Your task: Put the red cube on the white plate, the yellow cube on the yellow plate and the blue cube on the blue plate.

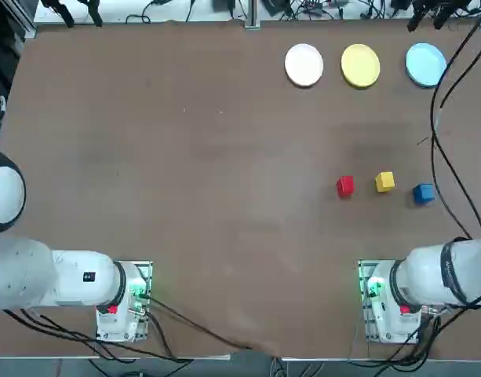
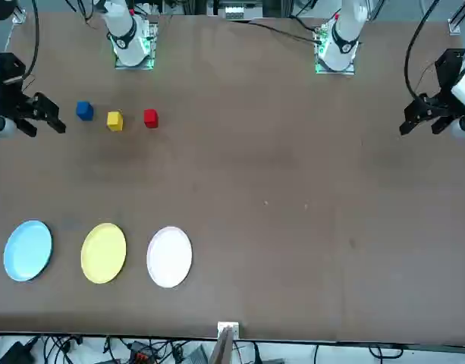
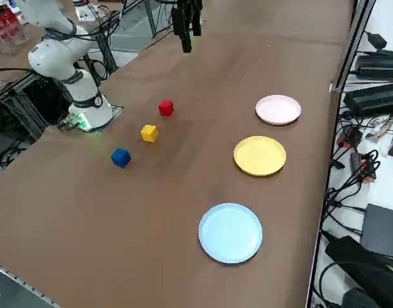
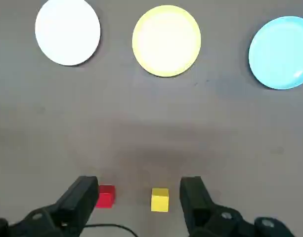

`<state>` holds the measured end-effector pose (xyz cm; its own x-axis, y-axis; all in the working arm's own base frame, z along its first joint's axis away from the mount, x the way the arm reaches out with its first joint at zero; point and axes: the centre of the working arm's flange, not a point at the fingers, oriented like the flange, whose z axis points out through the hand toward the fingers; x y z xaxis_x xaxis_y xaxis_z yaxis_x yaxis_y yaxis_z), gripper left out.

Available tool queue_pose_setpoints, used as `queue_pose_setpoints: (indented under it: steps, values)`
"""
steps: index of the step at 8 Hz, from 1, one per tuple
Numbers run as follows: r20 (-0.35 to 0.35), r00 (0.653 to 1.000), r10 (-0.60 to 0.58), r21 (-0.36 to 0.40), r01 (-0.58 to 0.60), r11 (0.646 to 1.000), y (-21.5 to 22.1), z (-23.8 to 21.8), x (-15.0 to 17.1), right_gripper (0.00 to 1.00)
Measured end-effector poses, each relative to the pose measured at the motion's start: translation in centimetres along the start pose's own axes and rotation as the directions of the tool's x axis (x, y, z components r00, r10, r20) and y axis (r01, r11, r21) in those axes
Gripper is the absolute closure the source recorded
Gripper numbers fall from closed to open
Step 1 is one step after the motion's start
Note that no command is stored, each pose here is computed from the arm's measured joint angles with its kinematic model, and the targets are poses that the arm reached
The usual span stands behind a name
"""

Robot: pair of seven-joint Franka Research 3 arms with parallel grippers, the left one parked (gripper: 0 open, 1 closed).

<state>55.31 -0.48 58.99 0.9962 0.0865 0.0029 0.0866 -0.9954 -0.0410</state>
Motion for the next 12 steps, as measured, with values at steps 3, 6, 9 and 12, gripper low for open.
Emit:
queue_pose_setpoints:
  steps: [3, 6, 9, 12]
  values:
    - [0.007, 1.000, 0.006, 0.001, -0.006, 1.000, 0.3, 0.1, -0.1, 0.00]
    - [0.047, 0.999, 0.013, 0.004, -0.013, 1.000, 0.7, 0.8, -0.3, 0.00]
    - [0.159, 0.987, 0.018, 0.018, -0.021, 1.000, 1.1, 3.8, -0.2, 0.00]
    - [0.333, 0.943, 0.002, 0.045, -0.018, 0.999, 0.1, 12.2, -2.4, 0.01]
